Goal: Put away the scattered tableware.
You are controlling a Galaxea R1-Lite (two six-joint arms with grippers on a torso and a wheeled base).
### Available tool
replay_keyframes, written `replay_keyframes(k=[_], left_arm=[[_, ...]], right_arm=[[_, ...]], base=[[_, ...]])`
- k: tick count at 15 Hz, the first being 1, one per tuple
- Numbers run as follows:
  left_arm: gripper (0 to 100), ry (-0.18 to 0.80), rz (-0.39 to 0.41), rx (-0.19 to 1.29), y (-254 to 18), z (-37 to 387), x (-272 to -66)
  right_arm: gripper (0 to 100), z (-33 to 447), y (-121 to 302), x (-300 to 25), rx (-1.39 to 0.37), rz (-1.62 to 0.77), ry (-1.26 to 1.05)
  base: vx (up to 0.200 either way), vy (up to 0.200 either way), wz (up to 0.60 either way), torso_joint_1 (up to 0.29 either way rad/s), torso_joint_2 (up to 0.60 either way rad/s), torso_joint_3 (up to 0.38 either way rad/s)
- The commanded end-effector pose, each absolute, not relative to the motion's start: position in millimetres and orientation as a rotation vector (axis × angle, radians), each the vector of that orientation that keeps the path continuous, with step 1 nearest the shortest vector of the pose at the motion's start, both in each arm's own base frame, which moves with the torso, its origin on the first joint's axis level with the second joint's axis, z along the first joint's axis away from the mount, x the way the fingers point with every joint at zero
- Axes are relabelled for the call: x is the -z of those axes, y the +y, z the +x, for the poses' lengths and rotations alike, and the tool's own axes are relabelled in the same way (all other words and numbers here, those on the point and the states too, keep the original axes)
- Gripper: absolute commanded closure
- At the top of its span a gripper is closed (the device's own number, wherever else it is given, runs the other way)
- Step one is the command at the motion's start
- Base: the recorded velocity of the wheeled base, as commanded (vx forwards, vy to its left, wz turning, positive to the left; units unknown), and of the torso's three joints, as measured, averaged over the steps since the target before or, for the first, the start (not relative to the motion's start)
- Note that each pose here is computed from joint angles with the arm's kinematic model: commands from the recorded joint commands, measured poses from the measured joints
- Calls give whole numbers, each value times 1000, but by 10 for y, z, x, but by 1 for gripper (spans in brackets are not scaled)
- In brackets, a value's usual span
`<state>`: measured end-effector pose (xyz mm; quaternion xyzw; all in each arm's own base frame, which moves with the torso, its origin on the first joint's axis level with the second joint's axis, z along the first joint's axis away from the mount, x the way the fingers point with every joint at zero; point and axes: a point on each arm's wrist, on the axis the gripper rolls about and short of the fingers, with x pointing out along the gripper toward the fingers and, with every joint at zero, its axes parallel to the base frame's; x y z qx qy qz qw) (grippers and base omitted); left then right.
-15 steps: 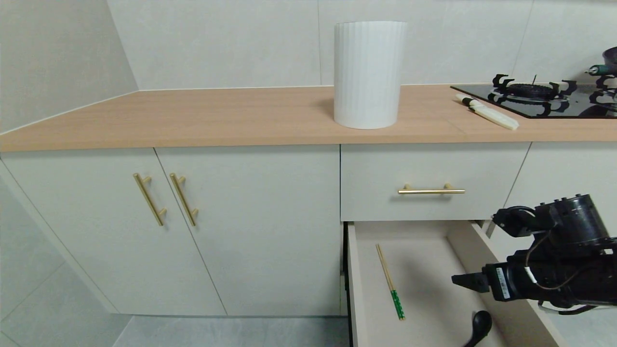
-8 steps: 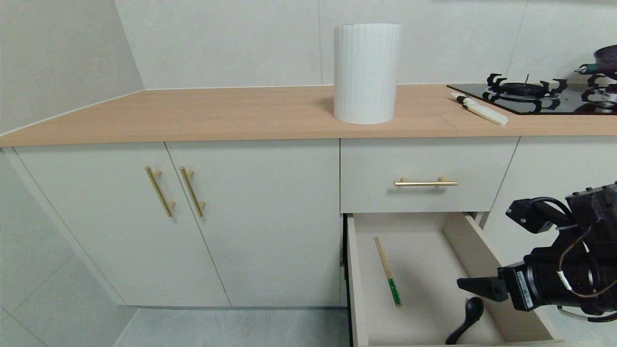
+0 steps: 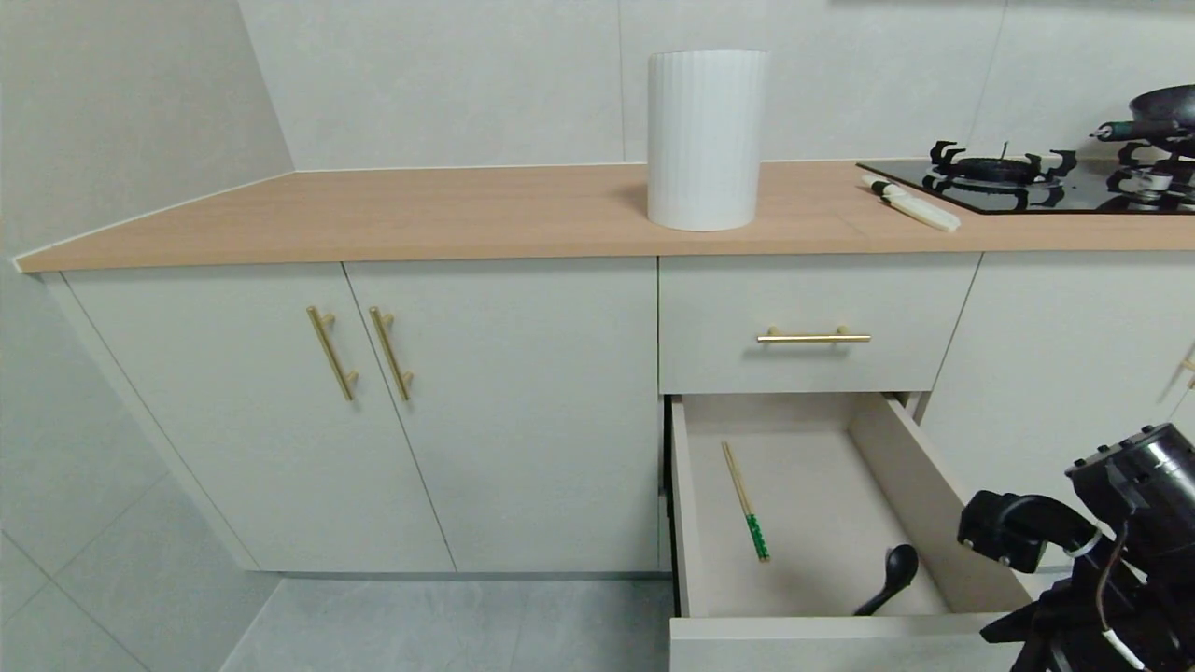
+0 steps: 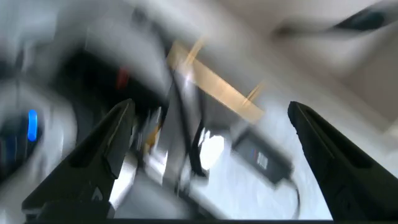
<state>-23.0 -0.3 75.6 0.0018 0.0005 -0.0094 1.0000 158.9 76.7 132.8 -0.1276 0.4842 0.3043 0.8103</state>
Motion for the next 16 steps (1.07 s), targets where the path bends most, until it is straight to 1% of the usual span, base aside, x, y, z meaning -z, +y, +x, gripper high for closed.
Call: replay_keyframes(k=[1, 4, 8, 10, 13, 16], left_arm=[[0, 1, 5, 18, -3, -229, -756], [0, 2, 3, 18, -3, -229, -756], [0, 1, 5, 18, -3, -229, -756], [0, 2, 3, 18, -3, -229, -756], [0, 2, 3, 18, -3, -229, -756], [0, 2, 3, 18, -3, -229, -756]], right_arm=[[0, 1584, 811, -1205, -682, -308, 1122], [0, 1757, 903, -1004, -653, -316, 1242], [0, 2033, 1017, -930, -426, -197, 1306], [0, 2131, 1055, -927, -345, -165, 1301], [0, 2241, 1101, -919, -277, -114, 1275], [0, 2360, 1140, -835, -215, -101, 1158]], base=[[0, 0, 0, 0, 0, 0], [0, 0, 0, 0, 0, 0], [0, 0, 0, 0, 0, 0], [0, 0, 0, 0, 0, 0], [0, 0, 0, 0, 0, 0], [0, 0, 0, 0, 0, 0]])
